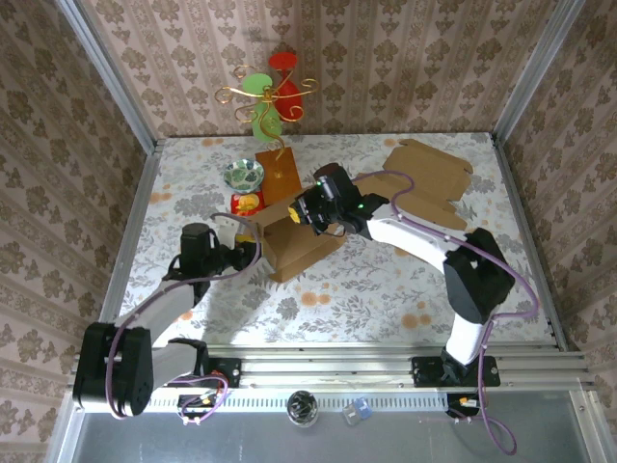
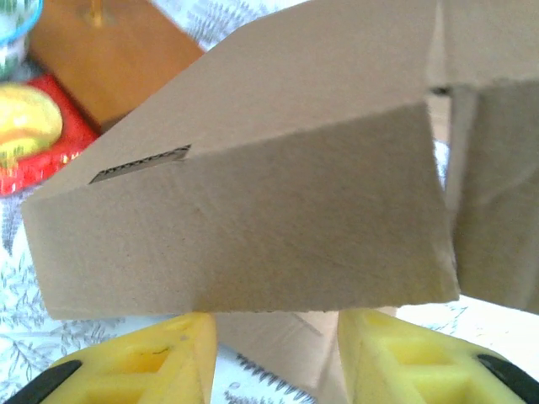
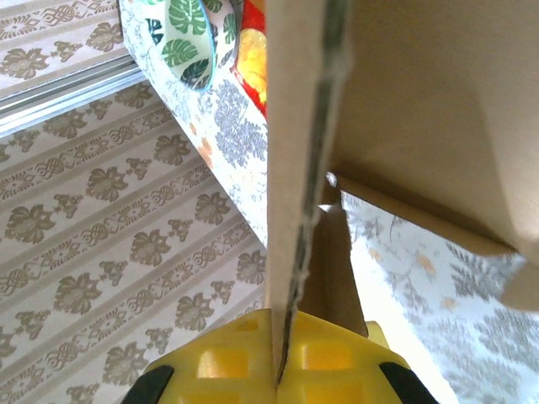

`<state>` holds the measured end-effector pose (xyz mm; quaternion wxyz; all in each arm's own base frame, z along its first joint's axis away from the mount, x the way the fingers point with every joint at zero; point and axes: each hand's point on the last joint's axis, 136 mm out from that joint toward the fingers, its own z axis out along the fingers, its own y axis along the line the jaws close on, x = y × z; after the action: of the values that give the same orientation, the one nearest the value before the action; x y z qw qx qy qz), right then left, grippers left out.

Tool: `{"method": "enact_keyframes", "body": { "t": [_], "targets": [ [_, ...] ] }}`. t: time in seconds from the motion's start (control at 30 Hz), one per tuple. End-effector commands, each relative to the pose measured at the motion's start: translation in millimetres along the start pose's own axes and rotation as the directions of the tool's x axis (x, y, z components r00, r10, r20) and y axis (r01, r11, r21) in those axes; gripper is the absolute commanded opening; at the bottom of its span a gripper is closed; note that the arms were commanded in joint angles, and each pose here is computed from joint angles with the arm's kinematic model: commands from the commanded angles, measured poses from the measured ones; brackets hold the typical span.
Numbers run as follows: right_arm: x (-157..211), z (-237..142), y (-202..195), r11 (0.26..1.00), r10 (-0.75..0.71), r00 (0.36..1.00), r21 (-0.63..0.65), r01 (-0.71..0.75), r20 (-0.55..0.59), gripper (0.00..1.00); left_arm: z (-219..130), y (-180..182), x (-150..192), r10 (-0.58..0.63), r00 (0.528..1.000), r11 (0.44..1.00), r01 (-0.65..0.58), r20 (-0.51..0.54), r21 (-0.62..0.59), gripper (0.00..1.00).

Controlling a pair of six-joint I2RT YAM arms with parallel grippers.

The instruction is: Fold the paper box

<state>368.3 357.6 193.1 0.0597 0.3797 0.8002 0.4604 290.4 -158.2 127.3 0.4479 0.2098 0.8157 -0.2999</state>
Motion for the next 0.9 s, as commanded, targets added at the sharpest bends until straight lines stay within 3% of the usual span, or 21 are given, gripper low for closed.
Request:
{"method": "enact_keyframes", "body": {
  "t": [0.0,0.2,0.3,0.53,0.63,0.87],
  "targets": [
    [35,-34,-36,0.99,0.036,0.998,0.134,-0.03,-0.043,0.0,-14,-47,-49,0.088,0.986,0.981,-0.111,0.144,0.162,0.42],
    [50,-100,-81,0.947,0.112,0.992,0.296,-0.124,0.058,0.0,-26,-109,-45,0.067,0.99,0.93,-0.107,0.126,0.35,0.43],
    [46,-128,-72,0.958,0.122,0.986,0.247,-0.147,0.114,0.0,-39,-134,-50,0.022,0.992,0.9,-0.074,0.125,0.43,0.45],
    [22,-188,-61,0.951,0.124,0.956,0.243,-0.191,0.267,0.0,-86,-184,-87,-0.105,0.992,0.76,0.032,0.074,0.649,0.54],
    [13,-195,-67,0.948,0.133,0.954,0.245,-0.202,0.27,0.0,-94,-192,-100,-0.129,0.99,0.721,0.058,0.051,0.69,0.54],
    [-8,-170,-62,0.952,0.11,0.963,0.252,-0.173,0.245,0.0,-80,-162,-127,-0.22,0.972,0.744,0.115,0.08,0.658,0.52]
  ]
}}
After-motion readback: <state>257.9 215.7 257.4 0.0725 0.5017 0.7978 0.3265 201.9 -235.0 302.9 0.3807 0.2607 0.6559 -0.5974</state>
